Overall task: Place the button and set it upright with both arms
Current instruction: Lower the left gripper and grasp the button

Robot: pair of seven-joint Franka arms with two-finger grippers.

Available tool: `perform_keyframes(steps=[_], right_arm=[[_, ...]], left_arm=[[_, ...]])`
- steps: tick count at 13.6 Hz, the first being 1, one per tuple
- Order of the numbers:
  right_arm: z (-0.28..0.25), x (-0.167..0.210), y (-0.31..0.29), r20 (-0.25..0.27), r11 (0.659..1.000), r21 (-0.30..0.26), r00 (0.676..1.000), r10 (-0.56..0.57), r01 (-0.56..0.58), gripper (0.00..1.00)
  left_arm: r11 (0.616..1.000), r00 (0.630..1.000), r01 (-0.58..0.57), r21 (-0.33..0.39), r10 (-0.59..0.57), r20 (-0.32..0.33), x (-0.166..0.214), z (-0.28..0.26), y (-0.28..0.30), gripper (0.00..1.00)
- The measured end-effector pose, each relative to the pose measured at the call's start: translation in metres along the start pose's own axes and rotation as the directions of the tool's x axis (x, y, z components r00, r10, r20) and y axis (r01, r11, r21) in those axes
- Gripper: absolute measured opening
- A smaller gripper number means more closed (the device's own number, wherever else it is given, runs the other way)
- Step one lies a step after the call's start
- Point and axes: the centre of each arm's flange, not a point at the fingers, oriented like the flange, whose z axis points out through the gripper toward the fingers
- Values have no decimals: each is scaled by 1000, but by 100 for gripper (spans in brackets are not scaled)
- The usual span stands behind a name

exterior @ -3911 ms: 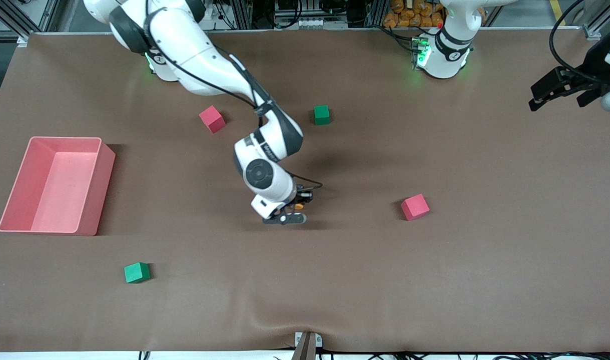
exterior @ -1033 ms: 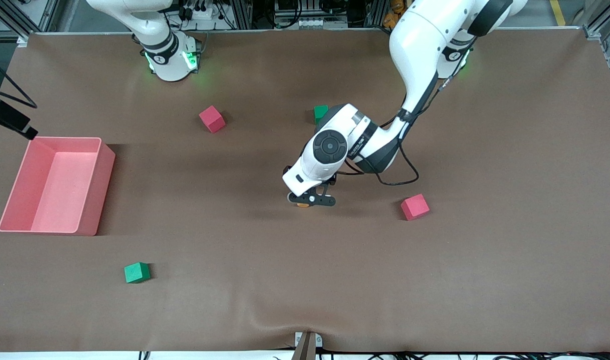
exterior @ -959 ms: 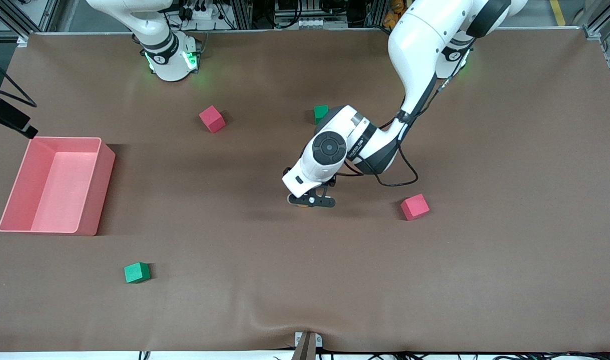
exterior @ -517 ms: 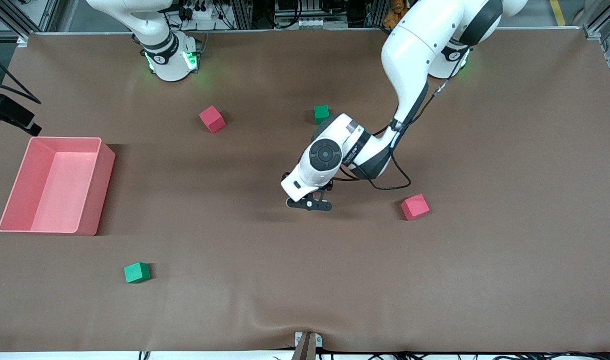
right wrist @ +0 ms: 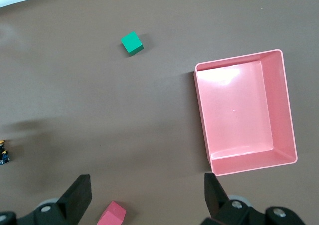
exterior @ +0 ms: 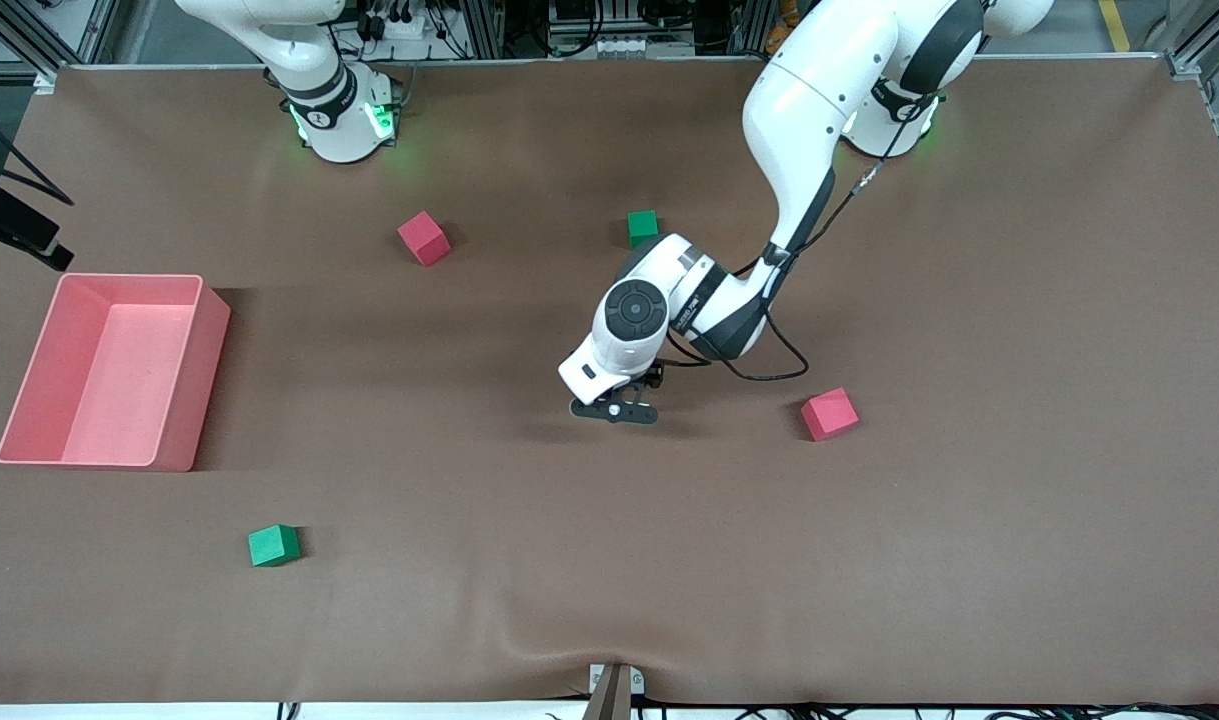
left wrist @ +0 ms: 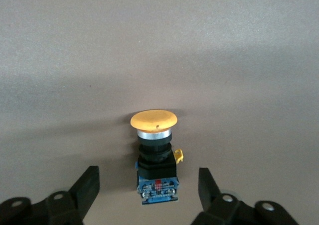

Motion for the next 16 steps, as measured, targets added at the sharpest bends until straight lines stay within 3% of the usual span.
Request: perform_keyframes(steps=[1,2,8,9,14,16], right_arm=[[0,0,-1,0,1000,0,1000,-2,2,100],[0,0,-2,-1,1000,0,1000,-5,5,100],[-10,3,-7,-25,1000,1,1000,-15,15,100],[-11,4,-8,-24,1000,0,1000,-15,15,100],[-9,5,-10,-12,1000,-7,1000,-22,21,100],[-7,6,-10,-7,1000,-8,1000,-22,22,100]], left_arm=[[1000,1000,0,0,0,-1,0,2,0,88],[1000,1000,1,1,-1,0,0,6,-1,80],[1000,1000,-9,5,9,6,-5,15,4,73],[1000,1000,-10,5,10,6,-5,15,4,65],[1000,1000,-10,6,10,8,-5,16,4,59],[1000,1000,-10,6,10,8,-5,16,4,44]])
